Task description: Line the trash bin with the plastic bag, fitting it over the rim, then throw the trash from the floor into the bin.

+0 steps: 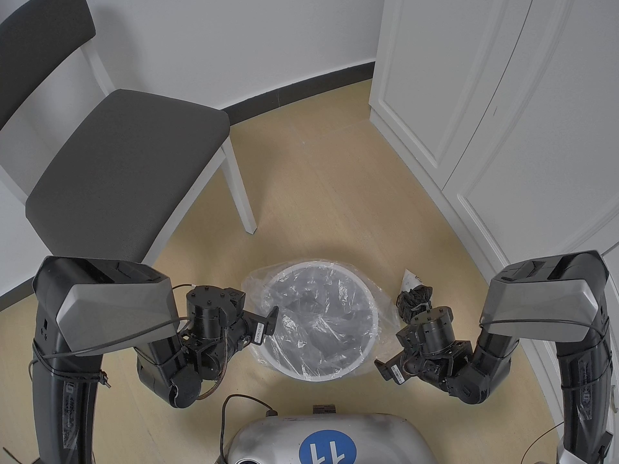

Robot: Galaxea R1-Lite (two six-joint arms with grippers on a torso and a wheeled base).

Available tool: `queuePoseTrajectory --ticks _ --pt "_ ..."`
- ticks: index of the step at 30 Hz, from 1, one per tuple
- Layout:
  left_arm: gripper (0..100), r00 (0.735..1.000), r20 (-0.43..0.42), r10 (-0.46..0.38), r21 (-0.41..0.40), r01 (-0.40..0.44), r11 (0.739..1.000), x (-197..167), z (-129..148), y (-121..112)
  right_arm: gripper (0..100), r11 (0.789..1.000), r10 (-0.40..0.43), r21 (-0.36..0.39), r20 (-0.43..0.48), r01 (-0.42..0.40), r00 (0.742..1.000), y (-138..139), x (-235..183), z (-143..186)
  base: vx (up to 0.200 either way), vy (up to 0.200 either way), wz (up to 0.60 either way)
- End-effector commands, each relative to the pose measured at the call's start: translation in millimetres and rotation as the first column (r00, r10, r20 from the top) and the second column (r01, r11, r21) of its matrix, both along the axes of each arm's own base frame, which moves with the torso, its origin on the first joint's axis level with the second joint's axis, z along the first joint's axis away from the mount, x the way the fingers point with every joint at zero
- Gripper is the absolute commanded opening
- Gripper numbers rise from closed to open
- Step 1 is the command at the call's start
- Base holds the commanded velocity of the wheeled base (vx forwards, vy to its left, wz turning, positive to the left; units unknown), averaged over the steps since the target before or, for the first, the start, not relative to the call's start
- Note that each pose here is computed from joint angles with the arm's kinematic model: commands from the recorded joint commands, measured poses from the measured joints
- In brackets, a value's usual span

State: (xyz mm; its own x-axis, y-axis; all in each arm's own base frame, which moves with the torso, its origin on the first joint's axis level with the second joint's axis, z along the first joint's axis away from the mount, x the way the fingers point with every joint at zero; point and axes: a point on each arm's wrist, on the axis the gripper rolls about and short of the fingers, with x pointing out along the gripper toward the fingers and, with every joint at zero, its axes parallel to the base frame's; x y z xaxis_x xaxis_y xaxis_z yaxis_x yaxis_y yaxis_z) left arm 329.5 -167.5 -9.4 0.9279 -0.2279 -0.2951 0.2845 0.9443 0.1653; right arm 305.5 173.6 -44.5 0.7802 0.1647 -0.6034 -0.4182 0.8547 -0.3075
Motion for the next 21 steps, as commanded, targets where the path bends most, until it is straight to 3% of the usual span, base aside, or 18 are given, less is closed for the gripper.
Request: queuePoseTrajectory --ticks 1,8,14,21 --pt "100 1.000 0.006 -0.007 -0.006 0.007 1.000 -2.4 4.0 -2.0 100 1.000 0.018 -0.003 -0.004 -0.018 1.000 -12.4 -5.6 12.0 0.000 0.000 0.00" --pt "100 0.998 -0.068 0.004 0.074 0.001 0.997 -24.6 19.2 18.2 100 0.997 0.080 0.020 0.019 -0.081 0.997 -19.9 -18.7 38.1 0.000 0.000 0.00" --pt "100 0.994 -0.106 0.030 0.123 -0.017 0.992 -32.0 33.5 34.3 100 0.996 0.093 -0.005 0.013 -0.093 0.996 -21.9 -20.2 36.7 0.000 0.000 0.00" --pt "100 0.985 -0.162 0.060 0.227 -0.022 0.974 -30.3 21.0 53.4 100 0.993 0.103 -0.057 0.007 -0.103 0.995 -30.7 -22.1 34.7 0.000 0.000 0.00"
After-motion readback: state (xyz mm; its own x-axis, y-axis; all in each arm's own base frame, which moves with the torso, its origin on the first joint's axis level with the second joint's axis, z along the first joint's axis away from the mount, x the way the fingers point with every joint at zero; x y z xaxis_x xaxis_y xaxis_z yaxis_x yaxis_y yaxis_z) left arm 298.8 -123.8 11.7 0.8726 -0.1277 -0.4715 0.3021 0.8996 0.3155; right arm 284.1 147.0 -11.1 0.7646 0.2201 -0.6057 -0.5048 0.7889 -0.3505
